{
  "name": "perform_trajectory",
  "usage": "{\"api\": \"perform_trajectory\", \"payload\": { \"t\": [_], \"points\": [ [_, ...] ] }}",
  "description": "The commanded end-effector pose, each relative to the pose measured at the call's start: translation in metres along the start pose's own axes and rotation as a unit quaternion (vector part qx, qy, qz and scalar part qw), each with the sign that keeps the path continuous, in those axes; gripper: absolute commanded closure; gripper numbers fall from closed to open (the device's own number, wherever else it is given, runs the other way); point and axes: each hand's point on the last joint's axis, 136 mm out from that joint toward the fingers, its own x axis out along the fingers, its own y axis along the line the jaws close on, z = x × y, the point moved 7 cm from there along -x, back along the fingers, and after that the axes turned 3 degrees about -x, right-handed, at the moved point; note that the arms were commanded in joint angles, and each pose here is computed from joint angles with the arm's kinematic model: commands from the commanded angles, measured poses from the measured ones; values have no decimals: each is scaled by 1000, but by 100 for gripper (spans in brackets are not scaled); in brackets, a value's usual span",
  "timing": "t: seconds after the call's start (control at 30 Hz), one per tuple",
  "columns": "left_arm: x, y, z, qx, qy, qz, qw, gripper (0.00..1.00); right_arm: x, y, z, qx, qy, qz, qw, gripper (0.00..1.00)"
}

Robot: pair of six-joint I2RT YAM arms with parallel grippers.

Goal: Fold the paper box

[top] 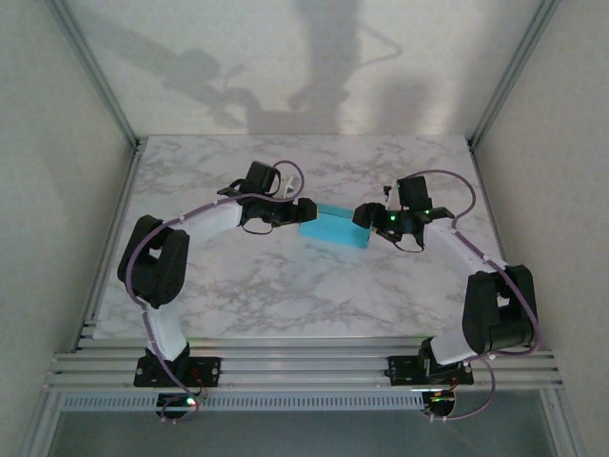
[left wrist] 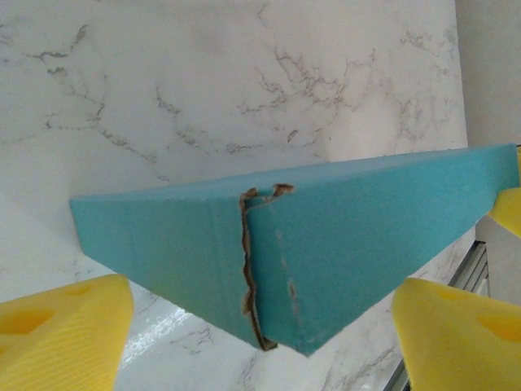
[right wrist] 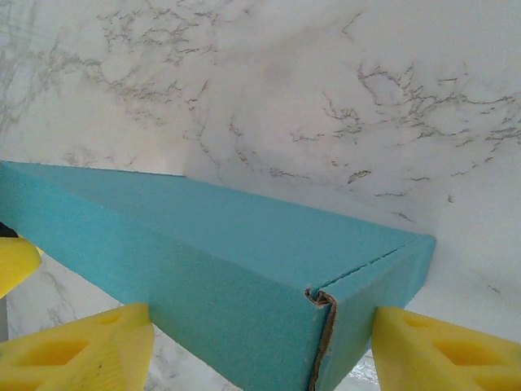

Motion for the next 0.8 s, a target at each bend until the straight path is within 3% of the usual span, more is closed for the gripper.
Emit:
{"api": "perform_trajectory", "payload": {
  "t": [0.0, 0.4, 0.77],
  "points": [
    [-27, -17, 13, 24, -32, -10, 999, 10, -2, 3, 0, -13, 6, -2, 1000, 27],
    [-37, -6, 20, 28, -47, -1, 999, 10, -30, 8, -4, -127, -30, -21, 991, 18],
    [-33, 0, 32, 25, -54, -3, 998, 12, -63, 27, -39, -235, -35, -32, 971, 27]
  ]
}}
